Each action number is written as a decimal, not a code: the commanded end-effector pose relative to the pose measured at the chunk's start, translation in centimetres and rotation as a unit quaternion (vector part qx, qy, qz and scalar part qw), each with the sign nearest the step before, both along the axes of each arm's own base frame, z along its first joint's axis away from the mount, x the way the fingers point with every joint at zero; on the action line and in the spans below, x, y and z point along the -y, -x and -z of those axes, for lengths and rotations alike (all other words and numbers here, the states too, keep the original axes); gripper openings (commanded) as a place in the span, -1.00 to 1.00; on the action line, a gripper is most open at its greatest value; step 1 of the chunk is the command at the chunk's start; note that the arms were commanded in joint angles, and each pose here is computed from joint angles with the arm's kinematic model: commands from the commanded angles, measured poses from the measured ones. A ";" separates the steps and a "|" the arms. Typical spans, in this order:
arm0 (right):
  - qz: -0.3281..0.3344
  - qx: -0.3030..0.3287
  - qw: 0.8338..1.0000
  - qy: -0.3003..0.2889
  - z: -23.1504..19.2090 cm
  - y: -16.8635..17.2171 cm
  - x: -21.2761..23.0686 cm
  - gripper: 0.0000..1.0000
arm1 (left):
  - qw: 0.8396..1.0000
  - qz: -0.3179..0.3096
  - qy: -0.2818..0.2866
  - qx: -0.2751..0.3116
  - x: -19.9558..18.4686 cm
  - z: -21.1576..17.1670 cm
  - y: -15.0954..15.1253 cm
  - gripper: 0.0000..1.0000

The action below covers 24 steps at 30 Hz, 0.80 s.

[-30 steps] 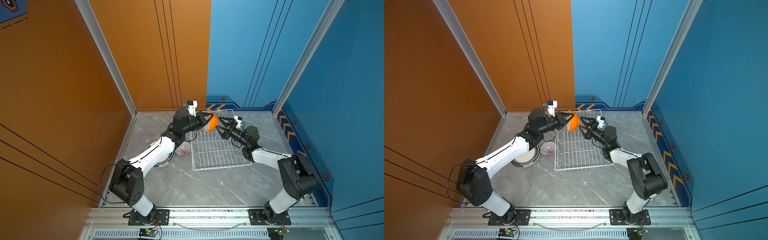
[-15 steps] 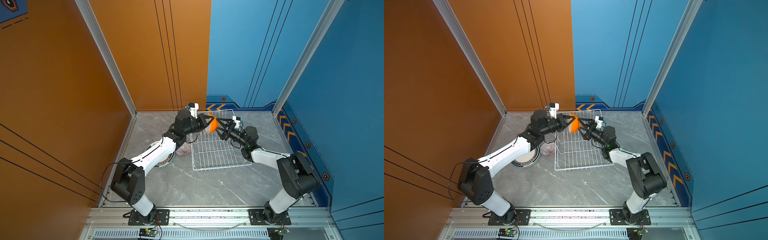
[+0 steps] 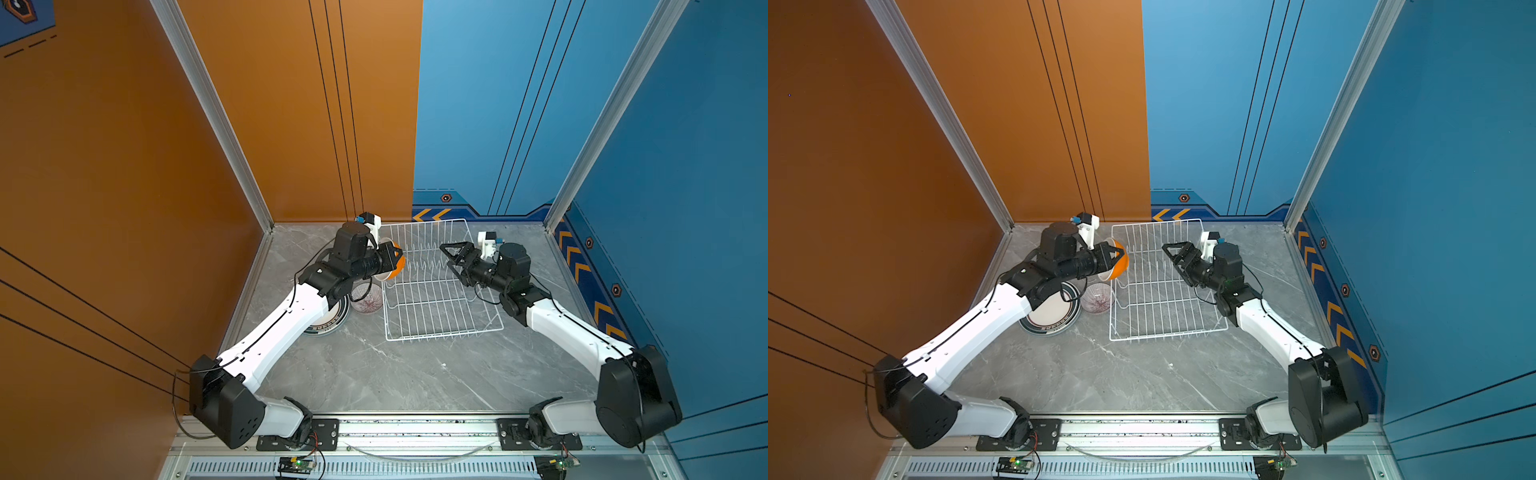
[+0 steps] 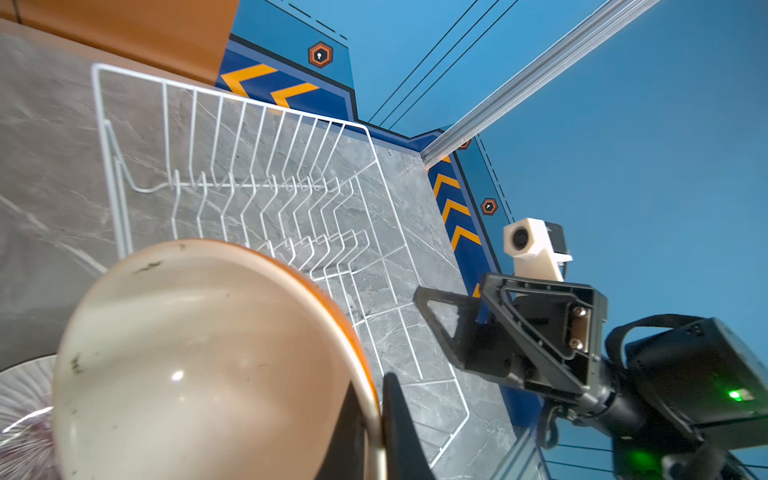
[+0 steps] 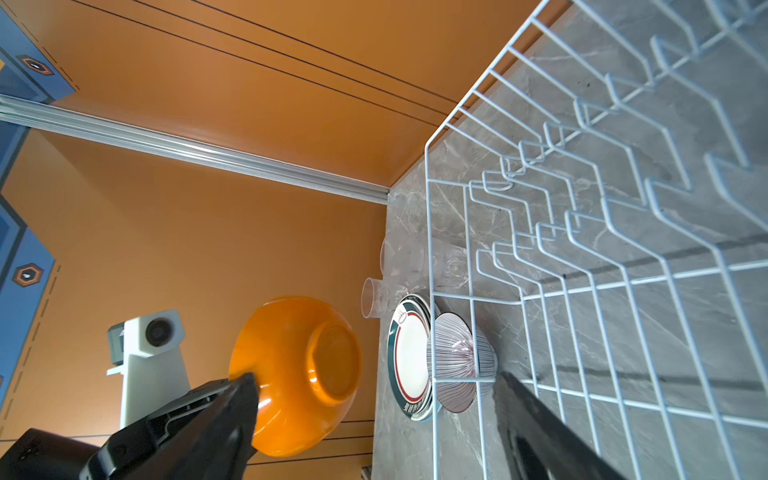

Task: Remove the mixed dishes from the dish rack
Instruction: 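Open the right gripper and carry the bowl down with the left gripper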

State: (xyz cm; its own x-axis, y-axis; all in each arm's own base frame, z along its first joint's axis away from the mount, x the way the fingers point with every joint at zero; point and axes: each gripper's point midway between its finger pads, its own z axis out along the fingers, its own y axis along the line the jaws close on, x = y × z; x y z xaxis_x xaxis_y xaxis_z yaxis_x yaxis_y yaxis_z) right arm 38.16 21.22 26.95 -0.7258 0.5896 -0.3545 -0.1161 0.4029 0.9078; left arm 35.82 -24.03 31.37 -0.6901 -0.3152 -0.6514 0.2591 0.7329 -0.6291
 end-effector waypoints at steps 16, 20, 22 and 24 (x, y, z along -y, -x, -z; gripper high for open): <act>0.092 -0.041 0.972 0.212 3.4 5.2 8.2 0.83 | 0.977 -0.136 -0.145 -0.076 -12.0 7.5 2.0 -1.00; 0.115 -0.053 0.968 0.217 4.0 6.2 9.8 0.83 | 0.975 -0.120 -0.157 -0.102 -11.2 9.4 1.1 -1.00; 0.125 -0.059 0.966 0.217 4.3 6.7 10.6 0.83 | 0.975 -0.106 -0.157 -0.113 -10.4 10.1 0.7 -1.00; 0.132 -0.068 0.965 0.218 4.8 7.1 11.2 0.83 | 0.975 -0.098 -0.163 -0.118 -9.8 10.6 0.3 -1.00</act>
State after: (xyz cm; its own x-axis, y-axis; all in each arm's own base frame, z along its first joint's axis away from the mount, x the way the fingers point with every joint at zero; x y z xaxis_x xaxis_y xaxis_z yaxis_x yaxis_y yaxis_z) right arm 32.02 11.39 23.63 -0.6268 0.5723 -0.5287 0.0914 0.7279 0.6795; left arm 35.06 -13.26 19.92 -0.7787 -0.2957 -0.5533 -0.0775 0.9205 -0.3830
